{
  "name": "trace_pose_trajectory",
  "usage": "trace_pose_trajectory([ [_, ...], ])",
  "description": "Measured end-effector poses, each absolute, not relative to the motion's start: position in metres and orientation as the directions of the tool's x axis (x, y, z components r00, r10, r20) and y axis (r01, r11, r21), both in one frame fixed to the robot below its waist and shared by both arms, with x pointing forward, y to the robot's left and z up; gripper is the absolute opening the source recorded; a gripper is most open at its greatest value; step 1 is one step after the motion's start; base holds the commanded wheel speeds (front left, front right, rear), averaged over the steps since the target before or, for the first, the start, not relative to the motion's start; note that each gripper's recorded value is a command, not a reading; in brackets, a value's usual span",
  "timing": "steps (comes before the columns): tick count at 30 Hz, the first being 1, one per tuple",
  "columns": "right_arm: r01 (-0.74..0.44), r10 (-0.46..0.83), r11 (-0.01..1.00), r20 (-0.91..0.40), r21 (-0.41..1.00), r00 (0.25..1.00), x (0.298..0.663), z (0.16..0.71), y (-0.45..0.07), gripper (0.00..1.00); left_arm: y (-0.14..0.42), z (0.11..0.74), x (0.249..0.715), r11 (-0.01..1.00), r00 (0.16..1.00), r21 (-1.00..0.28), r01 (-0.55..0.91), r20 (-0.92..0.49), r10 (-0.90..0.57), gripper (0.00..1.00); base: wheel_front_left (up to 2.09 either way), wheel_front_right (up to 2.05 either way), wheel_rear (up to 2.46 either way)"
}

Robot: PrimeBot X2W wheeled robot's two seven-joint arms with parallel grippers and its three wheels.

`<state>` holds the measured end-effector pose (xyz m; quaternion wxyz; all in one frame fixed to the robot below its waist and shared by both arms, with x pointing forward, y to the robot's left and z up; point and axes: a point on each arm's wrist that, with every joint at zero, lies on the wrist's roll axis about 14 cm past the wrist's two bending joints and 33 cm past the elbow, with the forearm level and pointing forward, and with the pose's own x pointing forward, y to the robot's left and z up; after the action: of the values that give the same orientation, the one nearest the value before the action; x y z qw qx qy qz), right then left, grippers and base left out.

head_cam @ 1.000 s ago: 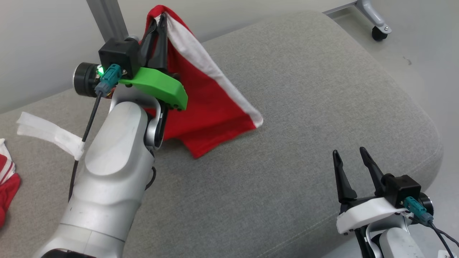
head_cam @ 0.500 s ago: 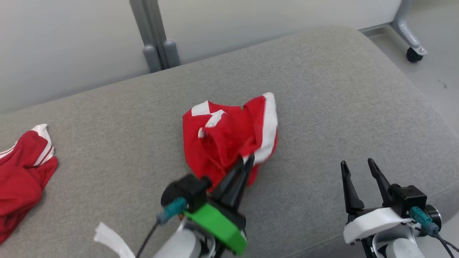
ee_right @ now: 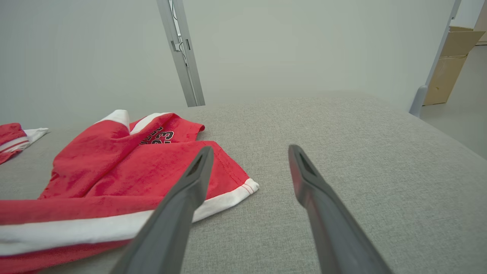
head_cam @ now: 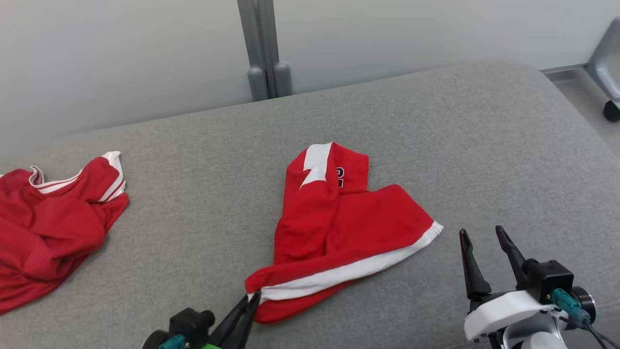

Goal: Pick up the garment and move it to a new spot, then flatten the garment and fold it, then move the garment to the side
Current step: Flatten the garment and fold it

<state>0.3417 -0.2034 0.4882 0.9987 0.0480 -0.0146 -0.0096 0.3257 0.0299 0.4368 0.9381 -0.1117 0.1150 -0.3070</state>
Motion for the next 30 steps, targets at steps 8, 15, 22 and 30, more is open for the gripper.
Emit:
trace_pose_trajectory([
  [8,-0.022,0.019,0.995,0.033,0.098,0.999,0.346,0.49,-0.191,1.0,0.086,0.422,0.334,0.878,0.864,-0.244,0.412,-0.202,-0.462,0.0,0.0,0.0,0.0],
  [15,-0.031,0.029,0.995,0.028,0.1,0.999,0.348,0.488,-0.188,1.0,0.096,0.414,0.33,0.893,0.87,-0.224,0.389,-0.228,-0.437,1.0,0.0,0.0,0.0],
  [22,-0.028,0.024,0.995,0.045,0.097,0.999,0.348,0.493,-0.189,1.0,0.105,0.423,0.331,0.906,0.896,-0.234,0.352,-0.196,-0.399,1.0,0.0,0.0,0.0],
  [30,-0.005,-0.001,0.997,0.076,0.076,0.997,0.349,0.503,-0.199,1.0,0.132,0.464,0.332,0.935,0.965,-0.261,0.238,-0.048,-0.259,1.0,0.0,0.0,0.0],
])
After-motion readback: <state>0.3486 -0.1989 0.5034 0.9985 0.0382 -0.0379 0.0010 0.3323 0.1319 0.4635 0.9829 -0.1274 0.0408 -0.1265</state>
